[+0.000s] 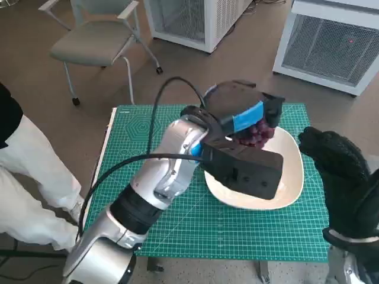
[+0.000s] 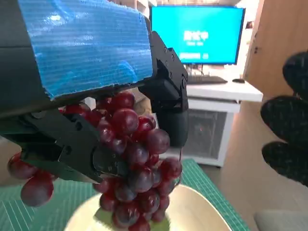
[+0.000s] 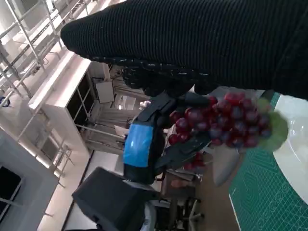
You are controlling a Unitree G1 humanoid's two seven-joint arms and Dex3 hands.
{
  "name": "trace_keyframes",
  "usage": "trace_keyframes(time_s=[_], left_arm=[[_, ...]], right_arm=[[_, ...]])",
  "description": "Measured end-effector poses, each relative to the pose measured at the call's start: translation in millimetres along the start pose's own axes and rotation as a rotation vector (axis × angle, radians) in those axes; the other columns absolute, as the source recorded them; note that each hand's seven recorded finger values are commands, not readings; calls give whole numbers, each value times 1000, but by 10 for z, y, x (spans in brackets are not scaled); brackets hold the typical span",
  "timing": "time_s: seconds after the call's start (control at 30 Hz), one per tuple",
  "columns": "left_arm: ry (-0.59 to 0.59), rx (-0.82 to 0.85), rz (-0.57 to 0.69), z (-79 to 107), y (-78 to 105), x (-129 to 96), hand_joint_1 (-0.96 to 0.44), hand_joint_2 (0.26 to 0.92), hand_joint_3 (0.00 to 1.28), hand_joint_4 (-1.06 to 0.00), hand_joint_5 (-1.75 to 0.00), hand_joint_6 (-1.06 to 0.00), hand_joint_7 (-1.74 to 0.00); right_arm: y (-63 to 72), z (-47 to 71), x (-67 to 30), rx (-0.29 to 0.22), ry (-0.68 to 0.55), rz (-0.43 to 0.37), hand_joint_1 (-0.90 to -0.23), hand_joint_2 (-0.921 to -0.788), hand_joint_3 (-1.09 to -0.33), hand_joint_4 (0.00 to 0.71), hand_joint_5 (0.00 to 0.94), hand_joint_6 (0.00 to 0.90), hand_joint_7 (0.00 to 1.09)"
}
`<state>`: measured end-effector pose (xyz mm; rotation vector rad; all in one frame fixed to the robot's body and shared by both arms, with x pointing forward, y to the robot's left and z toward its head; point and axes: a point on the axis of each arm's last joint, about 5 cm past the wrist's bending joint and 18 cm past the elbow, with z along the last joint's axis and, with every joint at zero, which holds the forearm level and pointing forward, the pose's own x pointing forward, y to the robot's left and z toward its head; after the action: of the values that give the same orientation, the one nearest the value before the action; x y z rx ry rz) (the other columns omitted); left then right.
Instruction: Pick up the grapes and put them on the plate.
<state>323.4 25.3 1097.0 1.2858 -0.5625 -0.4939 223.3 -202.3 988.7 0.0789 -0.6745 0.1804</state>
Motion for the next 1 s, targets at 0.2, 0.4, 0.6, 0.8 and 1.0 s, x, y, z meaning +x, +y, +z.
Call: trace_keyframes(time_s=[0.2,0.4,0.6,0.8,1.0], left_arm=[[28,-21,-39,3,-29,17,-146,796,63,-168,-96,-297,-26],[34,-26,-46,2,-27,16,-183,801,37,-173,-24,-288,-6],[38,-12,-19,1,-24,13,-218,809,27,-180,-11,-286,-2],[47,15,37,-42,-20,-5,-298,846,29,-189,-7,-292,-4],[48,11,96,-178,-34,-111,-368,888,31,-192,-4,-299,-6]], right_arm=[[0,0,0,0,-1,0,-495,-921,-557,425,505,188,907],[1,-2,-1,0,-4,-1,-493,-921,-557,426,503,188,906],[1,-7,-3,0,-6,-1,-493,-921,-558,425,503,187,908],[5,-9,-3,0,-8,0,-493,-921,-558,426,502,186,909],[5,-8,-2,1,-8,0,-494,-921,-557,427,502,187,909]])
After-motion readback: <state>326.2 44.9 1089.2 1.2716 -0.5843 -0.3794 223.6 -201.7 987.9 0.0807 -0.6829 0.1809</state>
